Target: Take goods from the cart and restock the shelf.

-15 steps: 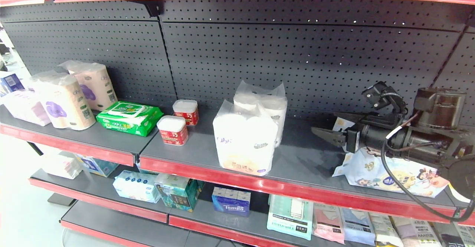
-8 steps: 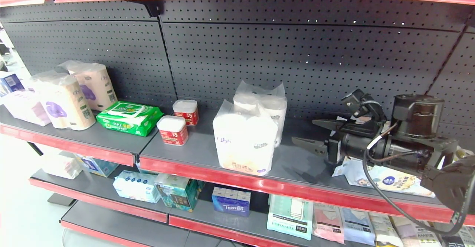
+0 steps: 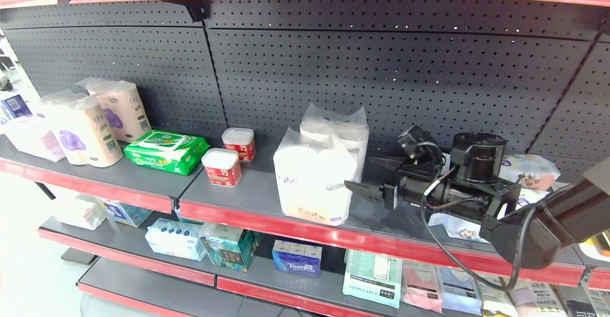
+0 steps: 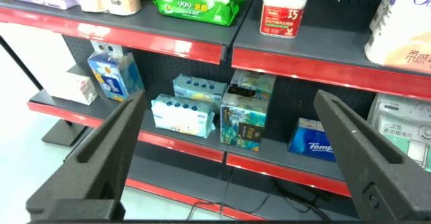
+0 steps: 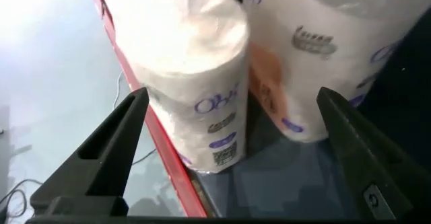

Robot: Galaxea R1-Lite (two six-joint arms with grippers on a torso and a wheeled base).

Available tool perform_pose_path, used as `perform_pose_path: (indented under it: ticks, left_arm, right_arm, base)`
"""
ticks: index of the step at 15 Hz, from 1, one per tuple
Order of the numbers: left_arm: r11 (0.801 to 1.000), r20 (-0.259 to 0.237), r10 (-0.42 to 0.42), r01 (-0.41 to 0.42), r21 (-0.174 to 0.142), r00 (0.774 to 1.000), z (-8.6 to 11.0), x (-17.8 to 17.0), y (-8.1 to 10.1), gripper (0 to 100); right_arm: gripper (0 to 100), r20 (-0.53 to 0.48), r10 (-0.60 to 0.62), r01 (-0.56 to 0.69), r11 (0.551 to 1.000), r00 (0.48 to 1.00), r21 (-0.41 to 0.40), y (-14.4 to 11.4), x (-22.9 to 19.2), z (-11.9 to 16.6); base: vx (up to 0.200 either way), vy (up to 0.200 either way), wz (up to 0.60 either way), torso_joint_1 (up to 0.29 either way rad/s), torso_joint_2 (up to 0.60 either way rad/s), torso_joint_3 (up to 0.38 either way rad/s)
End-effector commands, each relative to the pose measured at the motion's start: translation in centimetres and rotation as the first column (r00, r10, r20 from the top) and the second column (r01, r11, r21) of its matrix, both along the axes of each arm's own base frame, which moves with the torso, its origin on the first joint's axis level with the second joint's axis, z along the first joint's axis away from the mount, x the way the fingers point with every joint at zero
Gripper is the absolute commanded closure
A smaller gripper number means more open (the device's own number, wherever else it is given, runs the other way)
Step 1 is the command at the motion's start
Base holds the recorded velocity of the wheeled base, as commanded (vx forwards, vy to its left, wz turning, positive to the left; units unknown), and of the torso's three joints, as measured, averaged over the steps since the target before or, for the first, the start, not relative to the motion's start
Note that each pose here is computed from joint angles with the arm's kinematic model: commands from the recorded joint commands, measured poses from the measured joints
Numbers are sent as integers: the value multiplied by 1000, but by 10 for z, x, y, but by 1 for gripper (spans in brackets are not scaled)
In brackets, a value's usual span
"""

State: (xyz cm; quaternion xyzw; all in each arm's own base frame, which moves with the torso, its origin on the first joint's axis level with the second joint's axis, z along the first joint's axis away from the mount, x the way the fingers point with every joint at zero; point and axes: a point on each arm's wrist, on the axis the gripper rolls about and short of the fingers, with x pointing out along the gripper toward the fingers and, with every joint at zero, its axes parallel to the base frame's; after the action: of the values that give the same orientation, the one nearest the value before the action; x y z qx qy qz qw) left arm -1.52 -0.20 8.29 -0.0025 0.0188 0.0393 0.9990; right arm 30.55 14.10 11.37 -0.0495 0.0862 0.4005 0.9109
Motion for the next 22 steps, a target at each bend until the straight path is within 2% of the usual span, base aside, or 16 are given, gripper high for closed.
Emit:
perform_pose_path:
  ticks: [1, 14, 19, 22]
  left_arm:
    - [1000, 0, 0, 0, 0, 1000, 0, 0, 0, 0]
    - [1000, 0, 1, -1, 0, 1000, 0, 0, 0, 0]
    - [1000, 0, 1, -1, 0, 1000, 0, 0, 0, 0]
    - [1000, 0, 0, 0, 0, 1000, 0, 0, 0, 0]
  right_arm:
    - [0, -29, 12, -13, 1000, 1000, -13, 4, -1, -10]
    - [0, -6, 41, -41, 999, 999, 5, 19, 6, -22]
    - [0, -17, 40, -39, 997, 999, 71, 25, 9, -17]
    - [0, -19, 39, -38, 997, 999, 74, 27, 13, -22]
  base:
    - [0, 0, 0, 0, 0, 0]
    - [0, 0, 0, 0, 0, 0]
    - [0, 0, 0, 0, 0, 0]
    - [0, 0, 0, 0, 0, 0]
